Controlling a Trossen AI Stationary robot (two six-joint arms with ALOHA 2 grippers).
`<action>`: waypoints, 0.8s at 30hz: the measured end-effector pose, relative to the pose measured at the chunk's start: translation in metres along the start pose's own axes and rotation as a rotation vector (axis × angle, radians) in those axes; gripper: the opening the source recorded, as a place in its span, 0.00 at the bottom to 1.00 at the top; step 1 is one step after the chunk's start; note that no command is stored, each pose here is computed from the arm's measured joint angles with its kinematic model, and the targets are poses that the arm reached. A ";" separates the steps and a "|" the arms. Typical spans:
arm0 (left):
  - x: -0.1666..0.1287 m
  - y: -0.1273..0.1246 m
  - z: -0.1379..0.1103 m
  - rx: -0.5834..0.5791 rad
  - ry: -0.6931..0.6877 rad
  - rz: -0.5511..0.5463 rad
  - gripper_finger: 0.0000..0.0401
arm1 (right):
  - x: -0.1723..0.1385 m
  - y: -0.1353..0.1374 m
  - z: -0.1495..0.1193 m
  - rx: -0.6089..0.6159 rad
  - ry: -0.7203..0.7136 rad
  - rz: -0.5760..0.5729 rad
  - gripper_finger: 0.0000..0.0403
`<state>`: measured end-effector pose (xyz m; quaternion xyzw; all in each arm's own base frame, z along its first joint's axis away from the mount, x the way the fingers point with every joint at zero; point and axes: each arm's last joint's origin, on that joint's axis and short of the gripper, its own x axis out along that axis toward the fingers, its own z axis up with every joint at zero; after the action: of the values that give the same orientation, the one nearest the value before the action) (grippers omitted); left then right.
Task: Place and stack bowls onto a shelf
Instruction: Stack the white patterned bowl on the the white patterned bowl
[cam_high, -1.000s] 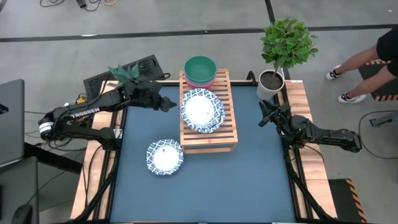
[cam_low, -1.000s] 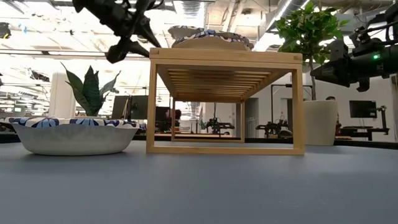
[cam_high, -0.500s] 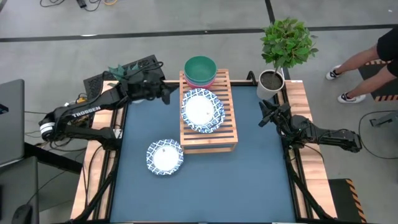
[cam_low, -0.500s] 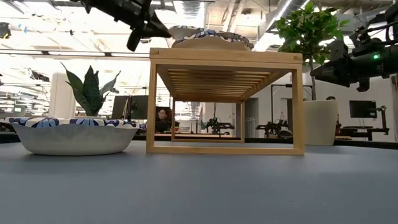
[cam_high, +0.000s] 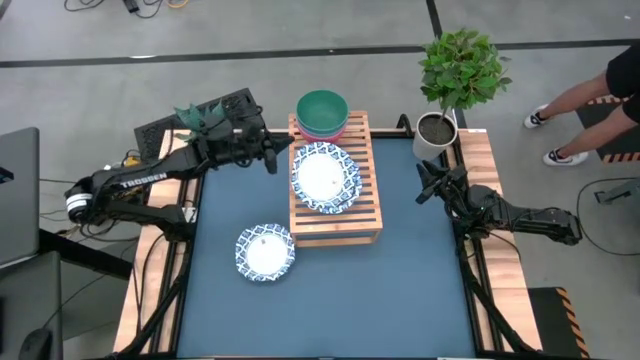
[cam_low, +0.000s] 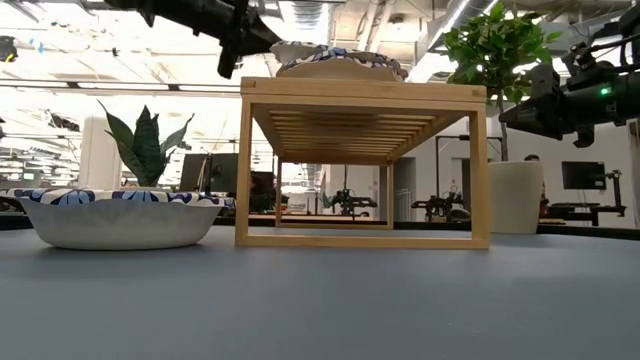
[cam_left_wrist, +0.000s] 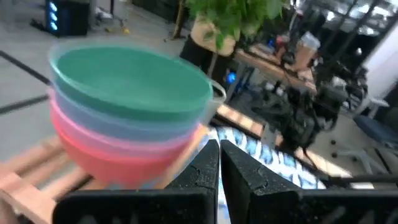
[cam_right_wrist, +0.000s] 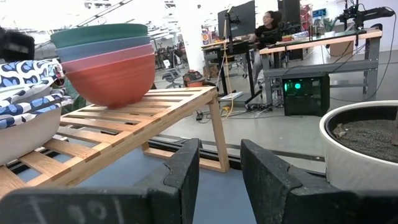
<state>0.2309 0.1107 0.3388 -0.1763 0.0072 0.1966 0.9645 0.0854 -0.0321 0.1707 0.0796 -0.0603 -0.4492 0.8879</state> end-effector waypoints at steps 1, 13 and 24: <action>0.001 0.001 -0.005 0.000 0.005 -0.006 0.00 | 0.000 0.000 0.000 0.000 0.000 0.000 0.36; 0.009 0.006 -0.029 0.011 0.014 -0.012 0.00 | 0.000 0.000 0.000 -0.002 0.000 0.000 0.36; 0.019 0.011 -0.046 0.004 0.133 0.009 0.00 | 0.000 0.000 0.000 0.009 0.000 0.000 0.36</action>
<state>0.2466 0.1114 0.2908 -0.1872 0.0725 0.1886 0.9613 0.0854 -0.0321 0.1707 0.0833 -0.0623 -0.4489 0.8875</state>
